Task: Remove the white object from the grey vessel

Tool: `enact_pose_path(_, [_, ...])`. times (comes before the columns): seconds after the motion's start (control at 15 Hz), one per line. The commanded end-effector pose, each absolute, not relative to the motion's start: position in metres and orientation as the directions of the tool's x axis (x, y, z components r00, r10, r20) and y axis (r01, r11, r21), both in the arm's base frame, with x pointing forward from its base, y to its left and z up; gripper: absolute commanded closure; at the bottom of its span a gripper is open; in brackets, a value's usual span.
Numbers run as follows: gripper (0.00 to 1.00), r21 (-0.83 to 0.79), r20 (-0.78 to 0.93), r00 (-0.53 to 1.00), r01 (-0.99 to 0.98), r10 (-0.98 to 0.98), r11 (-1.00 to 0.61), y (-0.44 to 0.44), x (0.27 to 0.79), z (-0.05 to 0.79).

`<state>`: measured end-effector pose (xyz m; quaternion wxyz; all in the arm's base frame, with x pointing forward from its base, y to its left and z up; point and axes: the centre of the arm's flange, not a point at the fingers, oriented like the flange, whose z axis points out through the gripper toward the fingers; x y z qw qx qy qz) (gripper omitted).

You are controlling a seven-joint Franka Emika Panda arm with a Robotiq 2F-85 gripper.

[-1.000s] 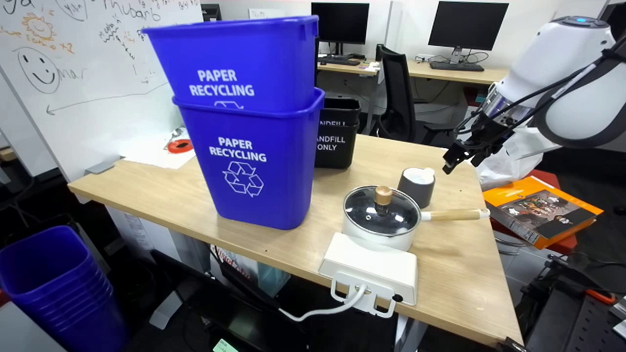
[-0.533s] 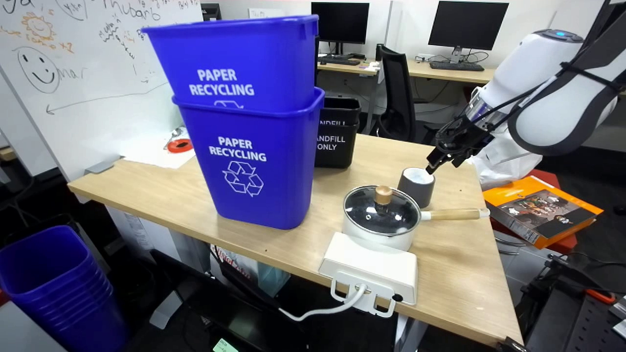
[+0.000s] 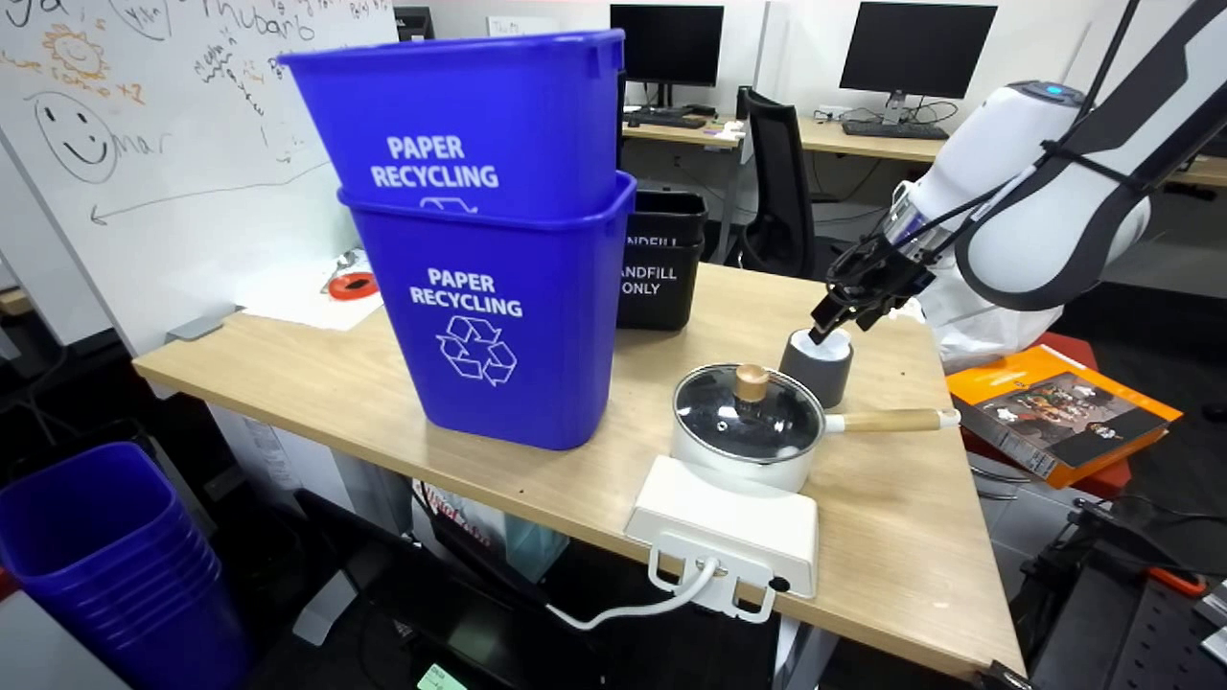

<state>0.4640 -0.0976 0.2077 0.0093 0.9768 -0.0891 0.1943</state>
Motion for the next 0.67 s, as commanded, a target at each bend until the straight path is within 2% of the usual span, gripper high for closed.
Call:
enact_pose_path(0.0, [0.00, -0.005, 0.389, 0.910, -0.154, -0.144, -0.988, -0.121, 0.470, 0.205])
enact_pose_path(0.4, [0.00, -0.029, 0.392, 0.901, -0.192, -0.188, -0.981, -0.130, 0.470, 0.203])
enact_pose_path(0.6, [0.08, -0.035, 0.391, 0.901, -0.188, -0.187, -0.981, -0.128, 0.472, 0.202])
